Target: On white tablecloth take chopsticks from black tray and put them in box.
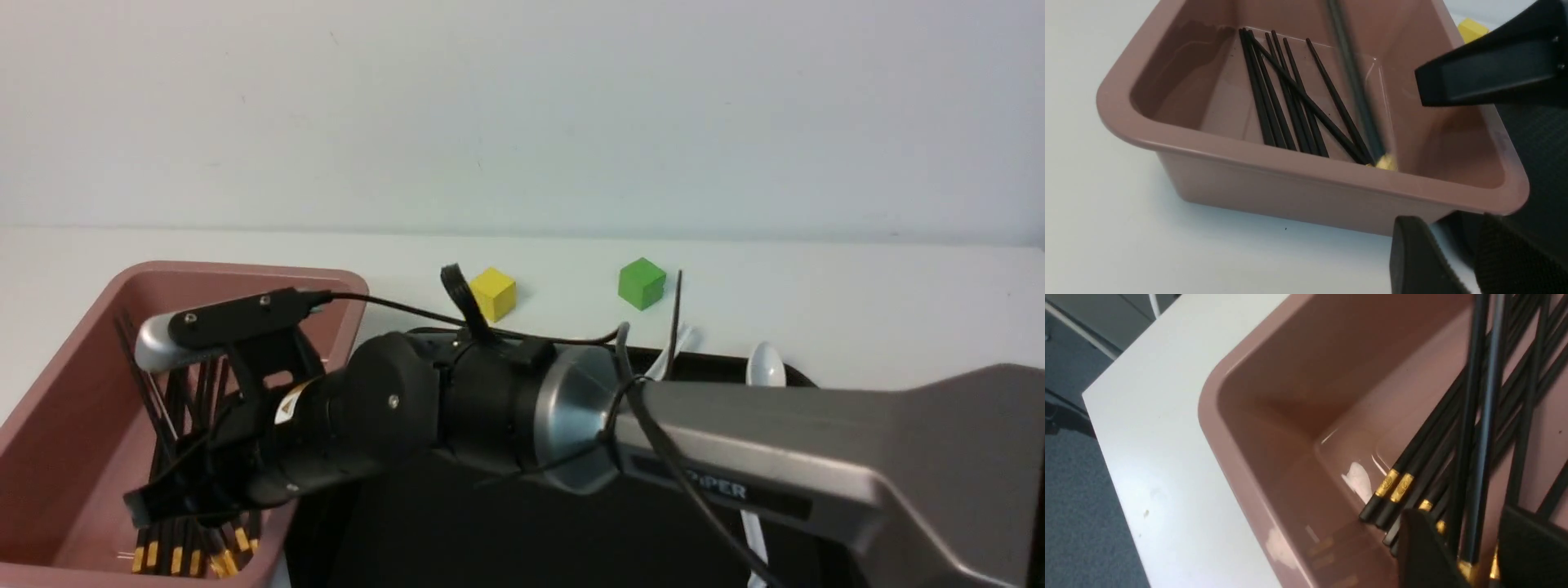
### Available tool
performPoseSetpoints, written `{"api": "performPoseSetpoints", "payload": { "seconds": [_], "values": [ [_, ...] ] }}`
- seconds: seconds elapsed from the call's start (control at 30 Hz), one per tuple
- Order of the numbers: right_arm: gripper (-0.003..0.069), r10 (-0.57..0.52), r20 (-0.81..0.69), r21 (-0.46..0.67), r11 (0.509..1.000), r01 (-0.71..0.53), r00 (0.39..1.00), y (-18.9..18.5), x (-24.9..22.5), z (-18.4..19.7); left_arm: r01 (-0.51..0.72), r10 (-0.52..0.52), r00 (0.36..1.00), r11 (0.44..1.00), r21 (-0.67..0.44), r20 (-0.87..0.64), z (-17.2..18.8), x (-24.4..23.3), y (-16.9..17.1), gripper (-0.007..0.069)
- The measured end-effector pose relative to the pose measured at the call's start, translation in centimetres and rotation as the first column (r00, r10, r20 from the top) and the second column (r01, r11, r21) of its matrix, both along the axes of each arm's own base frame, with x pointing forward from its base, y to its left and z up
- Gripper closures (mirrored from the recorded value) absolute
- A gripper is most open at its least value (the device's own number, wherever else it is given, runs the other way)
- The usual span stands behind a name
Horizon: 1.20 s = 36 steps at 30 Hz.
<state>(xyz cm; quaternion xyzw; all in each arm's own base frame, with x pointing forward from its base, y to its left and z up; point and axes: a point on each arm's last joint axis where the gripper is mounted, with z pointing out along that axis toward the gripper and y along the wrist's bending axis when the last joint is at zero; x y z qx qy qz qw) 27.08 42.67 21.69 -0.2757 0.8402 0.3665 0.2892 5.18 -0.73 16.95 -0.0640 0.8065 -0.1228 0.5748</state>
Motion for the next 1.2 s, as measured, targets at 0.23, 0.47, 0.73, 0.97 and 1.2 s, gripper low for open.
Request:
{"api": "performPoseSetpoints", "payload": {
  "seconds": [0.23,0.47,0.73,0.97,1.2],
  "values": [
    [0.0396,0.131,0.007,-0.073,0.989,-0.13,0.991,-3.7,-0.8,6.3,0.0,0.0,1.0,1.0,0.0,0.0,0.0,0.0,0.0,0.0389],
    [0.0669,0.214,0.082,-0.246,0.951,-0.189,0.973,-16.2,-3.9,19.0,0.0,0.0,1.0,1.0,0.0,0.0,0.0,0.0,0.0,0.0387],
    [0.0664,0.012,0.404,-0.293,0.949,0.117,0.915,-31.3,-13.9,27.0,0.0,0.0,1.0,1.0,0.0,0.0,0.0,0.0,0.0,0.0387],
    [0.0664,-0.139,0.546,0.007,0.987,0.162,0.826,-36.1,-20.5,18.9,0.0,0.0,1.0,1.0,0.0,0.0,0.0,0.0,0.0,0.0387],
    [0.0663,-0.28,0.554,0.189,0.959,0.209,0.784,-37.4,-21.8,9.2,0.0,0.0,1.0,1.0,0.0,0.0,0.0,0.0,0.0,0.0387]
  ]
}}
